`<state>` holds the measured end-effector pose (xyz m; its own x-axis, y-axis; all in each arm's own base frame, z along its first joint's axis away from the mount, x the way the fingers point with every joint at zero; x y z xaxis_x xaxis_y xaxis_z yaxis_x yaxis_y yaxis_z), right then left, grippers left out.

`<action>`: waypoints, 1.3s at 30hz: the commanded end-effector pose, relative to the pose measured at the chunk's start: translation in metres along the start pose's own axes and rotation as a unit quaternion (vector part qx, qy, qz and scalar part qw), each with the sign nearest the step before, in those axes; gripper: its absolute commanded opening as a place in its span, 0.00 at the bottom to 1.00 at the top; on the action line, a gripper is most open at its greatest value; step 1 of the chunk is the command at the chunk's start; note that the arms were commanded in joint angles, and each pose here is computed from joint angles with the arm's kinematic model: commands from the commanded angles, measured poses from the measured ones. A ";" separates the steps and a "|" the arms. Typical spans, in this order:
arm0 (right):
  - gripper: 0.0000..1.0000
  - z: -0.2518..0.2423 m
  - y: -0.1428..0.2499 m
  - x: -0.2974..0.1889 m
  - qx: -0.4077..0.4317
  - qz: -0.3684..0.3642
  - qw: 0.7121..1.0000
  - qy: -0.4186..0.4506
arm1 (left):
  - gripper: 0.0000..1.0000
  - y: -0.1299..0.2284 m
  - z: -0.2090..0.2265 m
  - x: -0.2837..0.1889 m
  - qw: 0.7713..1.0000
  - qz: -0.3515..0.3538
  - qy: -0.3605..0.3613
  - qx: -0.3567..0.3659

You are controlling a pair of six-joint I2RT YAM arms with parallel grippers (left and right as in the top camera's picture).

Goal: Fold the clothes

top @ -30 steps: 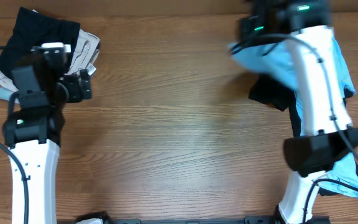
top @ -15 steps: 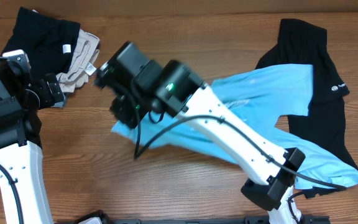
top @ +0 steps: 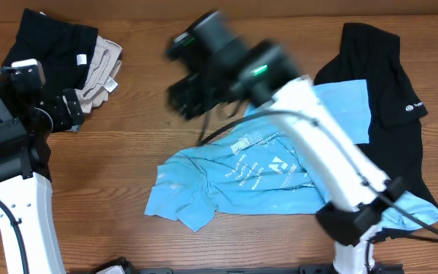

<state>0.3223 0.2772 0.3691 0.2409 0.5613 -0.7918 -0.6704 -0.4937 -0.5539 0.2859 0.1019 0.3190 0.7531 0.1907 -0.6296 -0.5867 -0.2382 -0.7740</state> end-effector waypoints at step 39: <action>0.90 -0.235 0.085 -0.153 0.285 -0.049 0.931 0.220 | 0.85 0.152 -0.407 0.162 0.834 0.179 0.383 0.355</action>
<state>0.3955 -0.0051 0.3744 0.4748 0.2142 -0.8536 -0.8786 0.0584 -0.4741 0.4399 -0.2844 0.1279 0.3054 -0.5065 -0.8064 -0.6655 0.4922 -0.5612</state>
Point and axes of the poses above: each gripper's point midway between its finger pads, its own x axis out along the fingers, its own z axis along the line the jaws close on, y = z × x, the point moved 9 cm from there along -x, back along the fingers, and after that the axes turned 7 degrees about -x, right-handed, at the moved point
